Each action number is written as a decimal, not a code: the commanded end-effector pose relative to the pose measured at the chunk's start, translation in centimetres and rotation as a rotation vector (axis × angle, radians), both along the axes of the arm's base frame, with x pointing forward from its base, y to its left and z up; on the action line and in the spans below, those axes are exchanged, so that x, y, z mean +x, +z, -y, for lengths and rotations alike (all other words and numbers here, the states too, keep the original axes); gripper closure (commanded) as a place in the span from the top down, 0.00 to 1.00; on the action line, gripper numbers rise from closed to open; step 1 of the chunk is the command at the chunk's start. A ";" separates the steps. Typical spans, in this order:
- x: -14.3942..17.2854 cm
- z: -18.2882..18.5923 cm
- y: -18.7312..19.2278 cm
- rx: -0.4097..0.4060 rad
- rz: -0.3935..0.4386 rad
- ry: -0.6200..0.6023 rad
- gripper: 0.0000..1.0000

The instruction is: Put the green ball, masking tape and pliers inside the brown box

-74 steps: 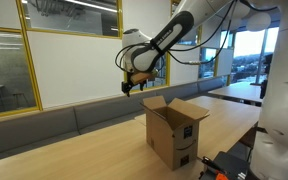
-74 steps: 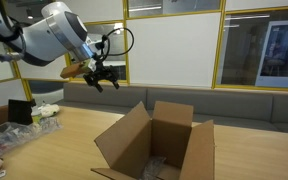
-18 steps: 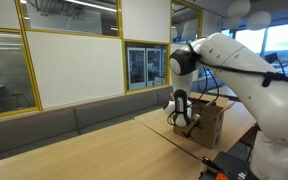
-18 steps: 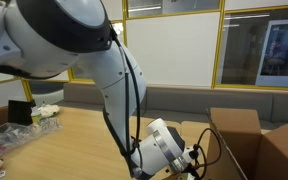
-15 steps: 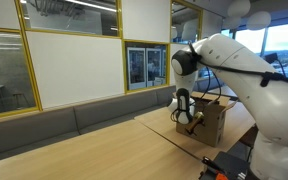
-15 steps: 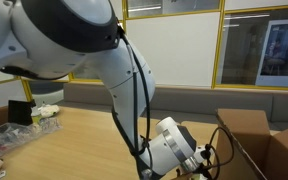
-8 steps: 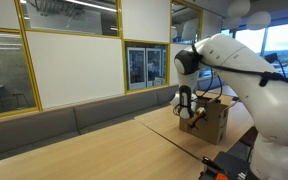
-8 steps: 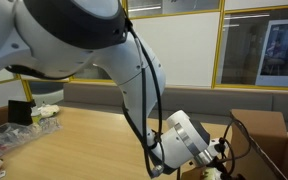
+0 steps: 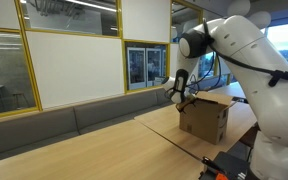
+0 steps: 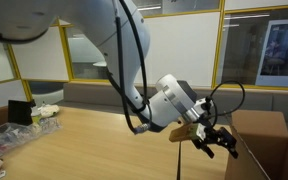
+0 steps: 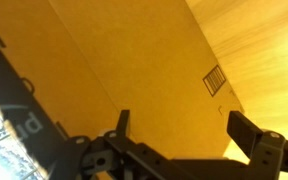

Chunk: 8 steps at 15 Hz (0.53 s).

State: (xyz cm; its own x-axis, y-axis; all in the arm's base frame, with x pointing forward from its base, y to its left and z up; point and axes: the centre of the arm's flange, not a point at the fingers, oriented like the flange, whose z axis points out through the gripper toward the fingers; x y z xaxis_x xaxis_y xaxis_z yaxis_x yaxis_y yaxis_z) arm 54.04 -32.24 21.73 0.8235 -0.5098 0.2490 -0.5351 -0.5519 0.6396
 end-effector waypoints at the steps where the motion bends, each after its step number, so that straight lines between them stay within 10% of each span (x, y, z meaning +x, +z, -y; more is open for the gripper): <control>1: 0.0 -6.0 7.6 0.053 0.103 0.054 1.00; 8: -1.0 -18.4 18.7 0.272 0.250 0.315 1.00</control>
State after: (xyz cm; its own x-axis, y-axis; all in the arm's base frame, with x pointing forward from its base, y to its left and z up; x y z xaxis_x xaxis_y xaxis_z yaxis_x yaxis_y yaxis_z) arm 56.09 -17.82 35.14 0.8550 -0.3734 0.3600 -0.5053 -0.7560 0.4161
